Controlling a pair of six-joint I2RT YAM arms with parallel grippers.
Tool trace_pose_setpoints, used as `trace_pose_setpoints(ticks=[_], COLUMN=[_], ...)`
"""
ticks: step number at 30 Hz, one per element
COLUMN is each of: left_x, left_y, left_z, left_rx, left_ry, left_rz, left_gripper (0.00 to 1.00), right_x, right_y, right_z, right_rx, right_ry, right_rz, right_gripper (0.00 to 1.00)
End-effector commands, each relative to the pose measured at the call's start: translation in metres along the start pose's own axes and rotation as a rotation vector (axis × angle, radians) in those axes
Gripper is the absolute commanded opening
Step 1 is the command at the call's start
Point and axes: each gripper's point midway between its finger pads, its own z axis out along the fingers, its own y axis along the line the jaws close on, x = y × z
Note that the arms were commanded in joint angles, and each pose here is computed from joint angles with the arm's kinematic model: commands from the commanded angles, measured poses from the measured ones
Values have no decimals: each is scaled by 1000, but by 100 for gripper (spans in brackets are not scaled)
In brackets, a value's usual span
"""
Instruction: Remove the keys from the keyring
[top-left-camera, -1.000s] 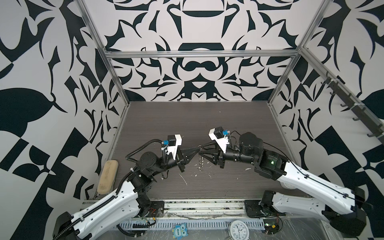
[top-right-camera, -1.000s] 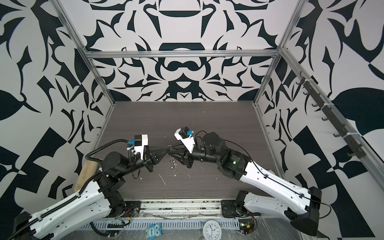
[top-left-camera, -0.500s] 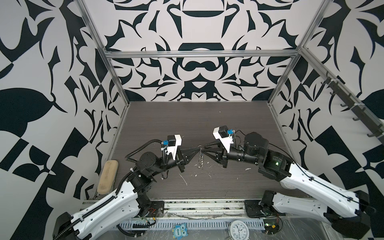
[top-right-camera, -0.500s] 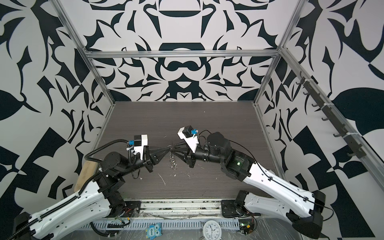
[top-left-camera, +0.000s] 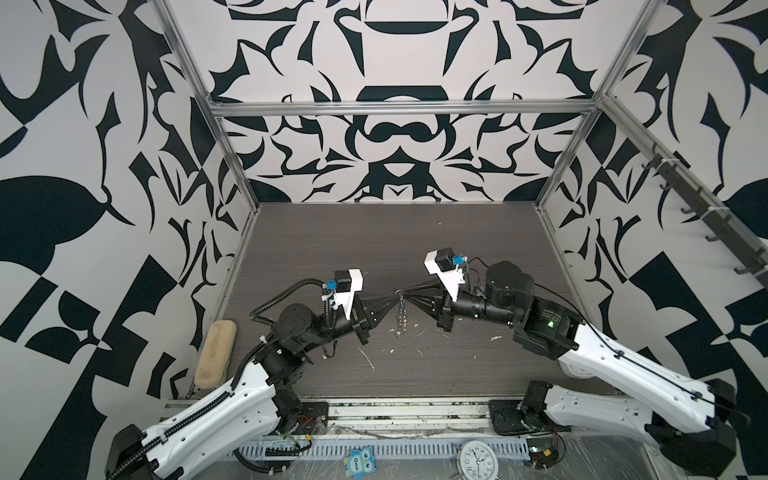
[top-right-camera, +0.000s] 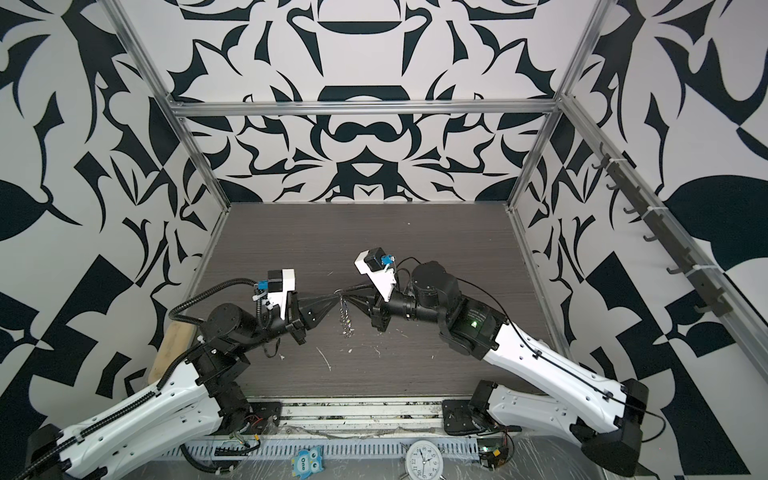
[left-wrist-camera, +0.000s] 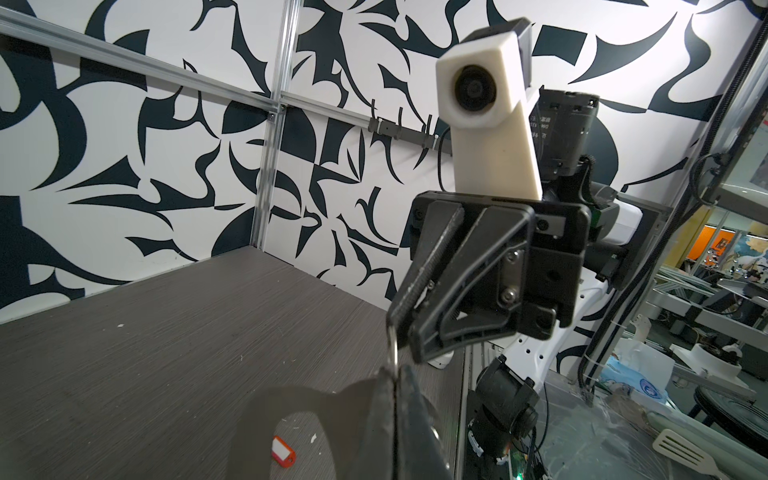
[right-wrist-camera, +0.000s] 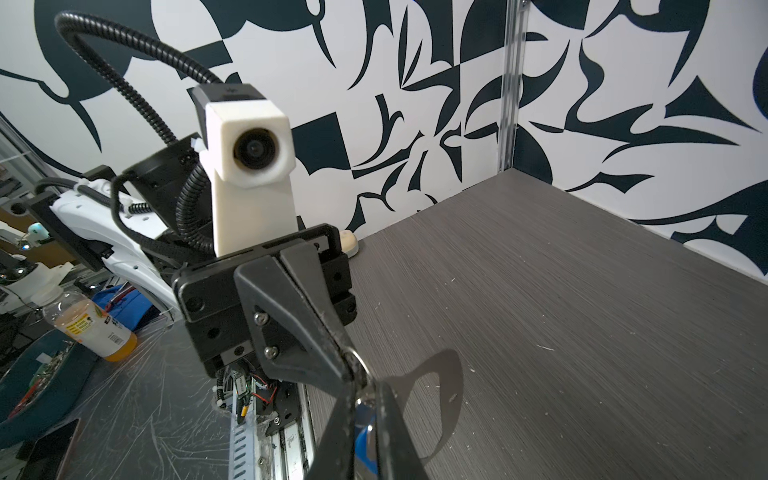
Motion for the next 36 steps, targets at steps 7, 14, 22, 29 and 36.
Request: trace_pose_setpoints(ticks=[7,14,22,29,36], left_x=[-12,-10,-9,-11,-15], left_y=[-11,-10,-6,5,12], left_z=[-1,-1,-1,-13,-21], left_rx=[48,44,18,-86,-167], left_ry=[-44,-39,-30,-10,38], left_rz=[19,18,10,32,108], left_gripper=[0,0,0,31,38], right_x=[-24,-23,-29,-25,-14], right_y=[9,8,9,4,4], right_z=[-1,1,-4,-8,-12], right_rx=[-26,-21,-15,40,60], right_ry=[-62,-55,-58,72,263], right_rz=[-3,3,-2,-4,-16], right_gripper=[25,17,0,0,0])
